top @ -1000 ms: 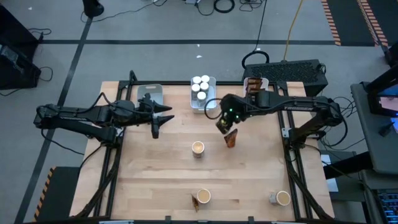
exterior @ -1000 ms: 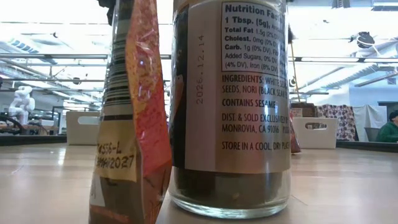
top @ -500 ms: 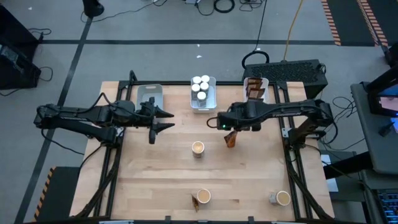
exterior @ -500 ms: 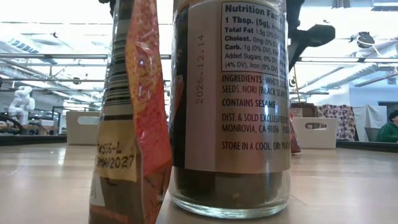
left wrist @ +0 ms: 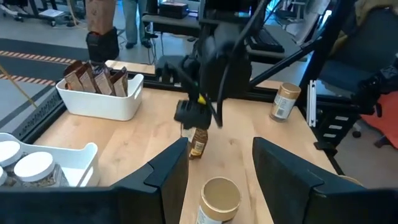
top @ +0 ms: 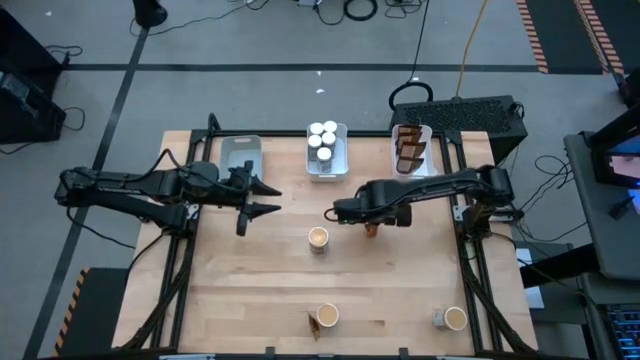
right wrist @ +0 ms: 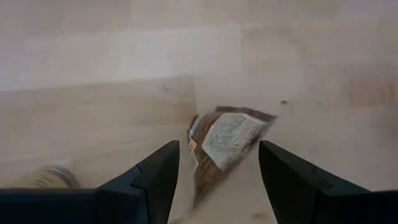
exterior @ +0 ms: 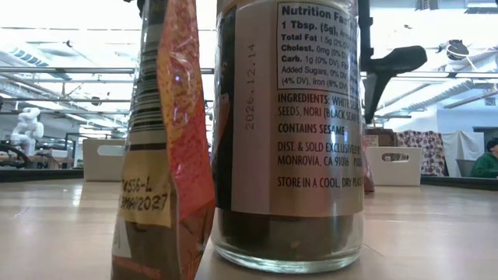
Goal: Sort spices by type
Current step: Put the orange seasoning bag into the right white bin
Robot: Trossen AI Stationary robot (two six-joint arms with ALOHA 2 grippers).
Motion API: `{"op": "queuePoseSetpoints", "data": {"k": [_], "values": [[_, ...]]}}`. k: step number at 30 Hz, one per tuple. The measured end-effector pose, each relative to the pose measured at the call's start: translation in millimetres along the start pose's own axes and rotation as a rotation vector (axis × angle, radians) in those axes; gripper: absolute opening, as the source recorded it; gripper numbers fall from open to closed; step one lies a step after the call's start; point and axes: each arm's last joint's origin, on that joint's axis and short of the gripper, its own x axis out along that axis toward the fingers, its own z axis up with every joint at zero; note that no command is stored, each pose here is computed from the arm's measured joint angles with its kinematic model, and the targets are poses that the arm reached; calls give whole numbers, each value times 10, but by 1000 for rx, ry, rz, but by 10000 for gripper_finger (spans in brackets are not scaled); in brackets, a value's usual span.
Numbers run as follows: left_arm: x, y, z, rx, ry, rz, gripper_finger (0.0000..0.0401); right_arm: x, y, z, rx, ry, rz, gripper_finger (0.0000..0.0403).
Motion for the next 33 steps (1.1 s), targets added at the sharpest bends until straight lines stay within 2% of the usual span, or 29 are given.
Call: {"op": "queuePoseSetpoints", "data": {"k": [14,24,28,33], "values": [[1,-5,-2,0,3,-19,183,376,147,-300,-122,50,-109,201],[51,-2,-26,2,22,-16,183,590,268,-274,-214,-3,-113,197],[103,2,-53,-1,44,-13,183,594,262,-234,-225,-28,-126,176],[145,4,-64,-2,49,-12,183,596,257,-210,-275,-27,-137,126]]}}
